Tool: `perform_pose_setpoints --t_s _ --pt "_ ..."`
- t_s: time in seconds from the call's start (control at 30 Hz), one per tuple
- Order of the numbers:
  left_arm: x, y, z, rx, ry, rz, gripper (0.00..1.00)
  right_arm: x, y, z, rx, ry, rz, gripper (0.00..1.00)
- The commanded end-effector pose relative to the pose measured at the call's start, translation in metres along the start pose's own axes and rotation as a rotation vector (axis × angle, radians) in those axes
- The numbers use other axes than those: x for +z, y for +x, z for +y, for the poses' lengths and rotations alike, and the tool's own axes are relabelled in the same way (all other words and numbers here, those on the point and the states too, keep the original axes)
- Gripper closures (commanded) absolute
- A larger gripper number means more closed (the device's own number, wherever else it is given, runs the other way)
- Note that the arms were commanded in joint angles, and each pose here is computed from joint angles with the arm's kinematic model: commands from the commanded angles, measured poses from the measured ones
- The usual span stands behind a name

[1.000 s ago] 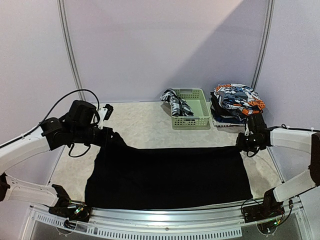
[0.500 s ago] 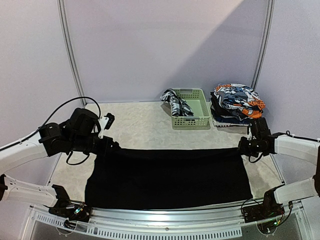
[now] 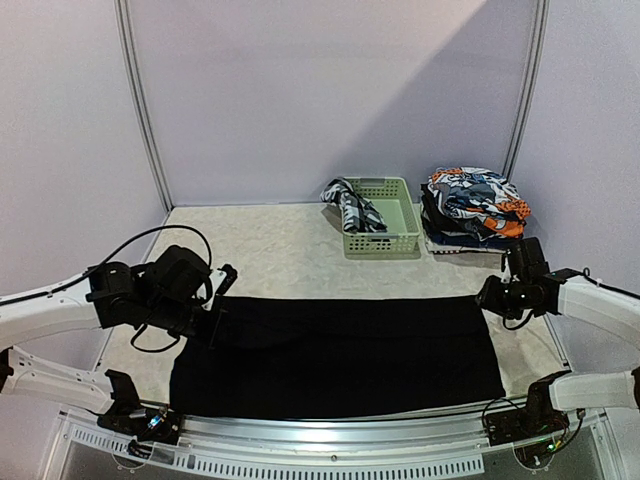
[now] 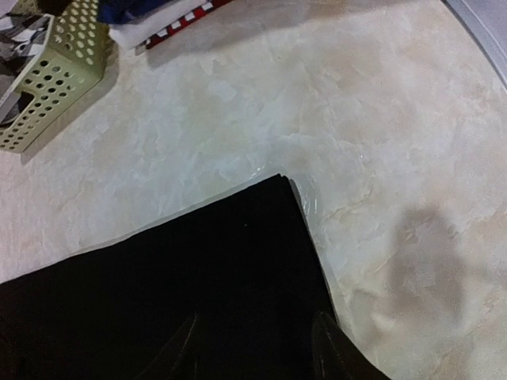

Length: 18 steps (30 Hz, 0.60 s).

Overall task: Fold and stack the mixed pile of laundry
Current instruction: Fold the 1/3-folded T-shirt at the center of the board.

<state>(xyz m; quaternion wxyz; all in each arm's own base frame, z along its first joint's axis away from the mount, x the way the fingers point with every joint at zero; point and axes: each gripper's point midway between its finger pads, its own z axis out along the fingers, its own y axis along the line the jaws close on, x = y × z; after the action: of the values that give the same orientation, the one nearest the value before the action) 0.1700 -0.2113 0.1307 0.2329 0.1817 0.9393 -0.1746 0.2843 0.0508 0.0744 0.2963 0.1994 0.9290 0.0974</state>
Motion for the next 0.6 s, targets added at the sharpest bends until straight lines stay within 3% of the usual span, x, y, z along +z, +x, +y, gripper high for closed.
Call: perform_pose_setpoints --t_s 0.0,0.13,0.2,0.33,0.57 --pt "-0.007 0.017 -0.004 0.010 0.027 0.055 0.81 -0.023 -0.010 0.007 0.002 -0.032 -0.034 0.50" --pt "-0.020 0.000 -0.016 0.028 0.094 -0.025 0.67 -0.039 -0.023 0.026 -0.015 -0.122 -0.080 0.48" --pt "-0.026 -0.015 -0.008 0.033 0.037 -0.102 0.64 -0.043 -0.023 0.043 -0.035 -0.206 -0.070 0.48" --pt "-0.024 -0.041 0.024 -0.006 -0.161 -0.203 0.71 -0.045 -0.013 0.089 -0.127 -0.326 -0.059 0.48" --pt "0.022 -0.063 0.042 -0.063 -0.215 -0.194 0.79 -0.046 0.026 0.207 -0.379 -0.490 0.016 0.48"
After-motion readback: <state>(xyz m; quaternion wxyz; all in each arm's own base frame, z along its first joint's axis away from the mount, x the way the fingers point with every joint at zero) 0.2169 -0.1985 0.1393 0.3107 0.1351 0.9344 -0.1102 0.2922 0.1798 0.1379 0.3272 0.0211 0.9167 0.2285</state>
